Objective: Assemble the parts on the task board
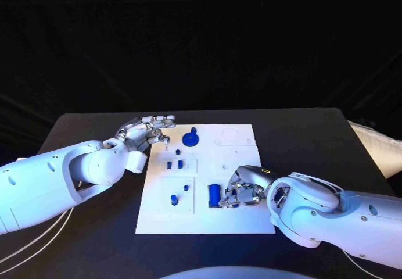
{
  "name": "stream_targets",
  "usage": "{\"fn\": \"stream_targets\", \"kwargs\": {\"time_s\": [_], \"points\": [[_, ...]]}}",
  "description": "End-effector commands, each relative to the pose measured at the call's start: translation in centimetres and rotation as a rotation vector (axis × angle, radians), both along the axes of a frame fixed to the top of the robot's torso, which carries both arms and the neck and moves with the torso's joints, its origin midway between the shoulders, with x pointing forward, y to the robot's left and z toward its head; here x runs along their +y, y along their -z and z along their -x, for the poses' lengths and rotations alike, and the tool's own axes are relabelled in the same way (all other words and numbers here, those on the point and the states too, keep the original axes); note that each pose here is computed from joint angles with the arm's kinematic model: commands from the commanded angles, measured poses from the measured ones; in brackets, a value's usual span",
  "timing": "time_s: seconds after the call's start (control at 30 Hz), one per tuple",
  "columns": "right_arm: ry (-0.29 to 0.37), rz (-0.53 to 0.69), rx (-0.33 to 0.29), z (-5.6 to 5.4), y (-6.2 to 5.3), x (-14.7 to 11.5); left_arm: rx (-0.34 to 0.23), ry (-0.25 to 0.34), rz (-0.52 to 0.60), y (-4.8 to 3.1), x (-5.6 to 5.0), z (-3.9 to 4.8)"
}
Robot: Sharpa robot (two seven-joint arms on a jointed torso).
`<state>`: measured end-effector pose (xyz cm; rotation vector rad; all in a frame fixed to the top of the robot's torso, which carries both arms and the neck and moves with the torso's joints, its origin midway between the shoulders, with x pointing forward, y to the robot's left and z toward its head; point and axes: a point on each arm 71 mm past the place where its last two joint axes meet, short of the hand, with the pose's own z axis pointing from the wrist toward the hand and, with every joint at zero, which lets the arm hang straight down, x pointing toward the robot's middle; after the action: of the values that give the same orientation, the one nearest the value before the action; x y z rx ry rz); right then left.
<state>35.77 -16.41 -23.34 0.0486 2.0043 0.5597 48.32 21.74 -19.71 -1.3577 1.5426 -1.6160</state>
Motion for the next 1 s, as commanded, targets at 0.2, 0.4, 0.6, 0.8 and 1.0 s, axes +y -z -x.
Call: {"fn": "stream_targets", "kwargs": {"time_s": [0.2,0.4,0.6,0.8,1.0], "points": [[0.045,-0.068,-0.045,0.4,-1.7,-2.7,-0.005,0.015,0.008,-0.04,0.0,0.09],[0.066,-0.022,-0.061,0.1,-2.1,-3.9,-0.005,0.019,0.009,-0.02,-0.1,0.09],[0.065,0.034,-0.060,-0.4,-1.5,-3.6,-0.004,0.023,0.011,0.00,-0.3,0.10],[0.045,0.076,-0.060,-0.6,-0.7,-2.9,-0.003,0.022,0.010,0.02,-0.2,0.10],[0.021,0.112,-0.058,-0.7,-0.1,-2.3,-0.003,0.023,0.010,0.02,-0.3,0.12]]}}
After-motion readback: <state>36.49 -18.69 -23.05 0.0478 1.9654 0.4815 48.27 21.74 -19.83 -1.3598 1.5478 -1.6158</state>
